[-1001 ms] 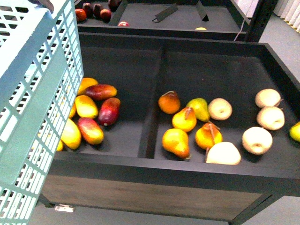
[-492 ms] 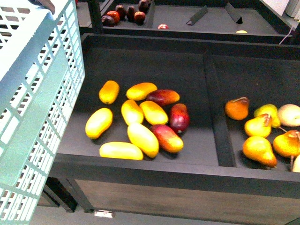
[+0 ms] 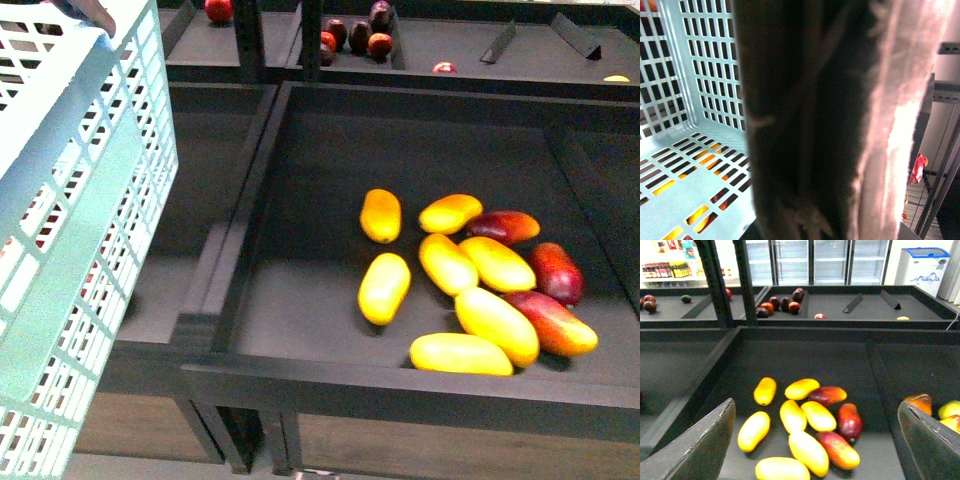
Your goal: Pick mango and avocado into basket
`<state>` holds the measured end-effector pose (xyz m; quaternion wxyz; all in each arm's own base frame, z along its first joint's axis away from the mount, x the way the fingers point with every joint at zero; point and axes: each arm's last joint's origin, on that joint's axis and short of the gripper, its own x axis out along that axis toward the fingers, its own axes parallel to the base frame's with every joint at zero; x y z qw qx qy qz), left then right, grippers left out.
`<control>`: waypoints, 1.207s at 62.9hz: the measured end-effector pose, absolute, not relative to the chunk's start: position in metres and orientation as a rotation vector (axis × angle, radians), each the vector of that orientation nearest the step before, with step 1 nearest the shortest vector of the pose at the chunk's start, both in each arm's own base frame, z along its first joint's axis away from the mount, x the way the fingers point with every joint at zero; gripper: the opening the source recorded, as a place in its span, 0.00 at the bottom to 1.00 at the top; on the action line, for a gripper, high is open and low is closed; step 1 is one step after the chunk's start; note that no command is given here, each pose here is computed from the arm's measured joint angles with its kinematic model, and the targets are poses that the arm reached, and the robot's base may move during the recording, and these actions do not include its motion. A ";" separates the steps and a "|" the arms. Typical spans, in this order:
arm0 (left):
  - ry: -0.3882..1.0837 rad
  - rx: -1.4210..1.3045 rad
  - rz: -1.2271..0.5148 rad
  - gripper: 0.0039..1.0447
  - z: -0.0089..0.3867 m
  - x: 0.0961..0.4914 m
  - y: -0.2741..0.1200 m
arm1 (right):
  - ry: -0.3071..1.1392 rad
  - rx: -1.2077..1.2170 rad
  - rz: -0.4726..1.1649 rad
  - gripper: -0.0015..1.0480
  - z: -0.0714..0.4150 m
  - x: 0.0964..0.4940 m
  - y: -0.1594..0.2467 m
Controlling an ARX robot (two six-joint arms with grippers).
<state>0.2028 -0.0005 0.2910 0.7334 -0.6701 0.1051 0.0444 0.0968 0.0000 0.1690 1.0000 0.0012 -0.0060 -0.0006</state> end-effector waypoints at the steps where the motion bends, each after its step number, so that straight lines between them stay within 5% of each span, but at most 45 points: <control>1: 0.231 -1.474 0.098 0.14 0.291 0.203 0.000 | -0.013 0.003 -0.002 0.92 0.169 0.097 0.000; 57: 0.204 -1.451 0.126 0.14 0.291 0.203 0.002 | -0.012 0.002 0.004 0.92 0.169 0.097 0.000; 66: 0.527 -1.217 -0.018 0.14 0.295 0.225 -0.012 | -0.013 0.002 0.003 0.92 0.169 0.097 0.000; 76: 0.627 -0.993 -0.136 0.14 0.298 0.279 -0.052 | -0.013 0.003 0.003 0.92 0.169 0.097 0.000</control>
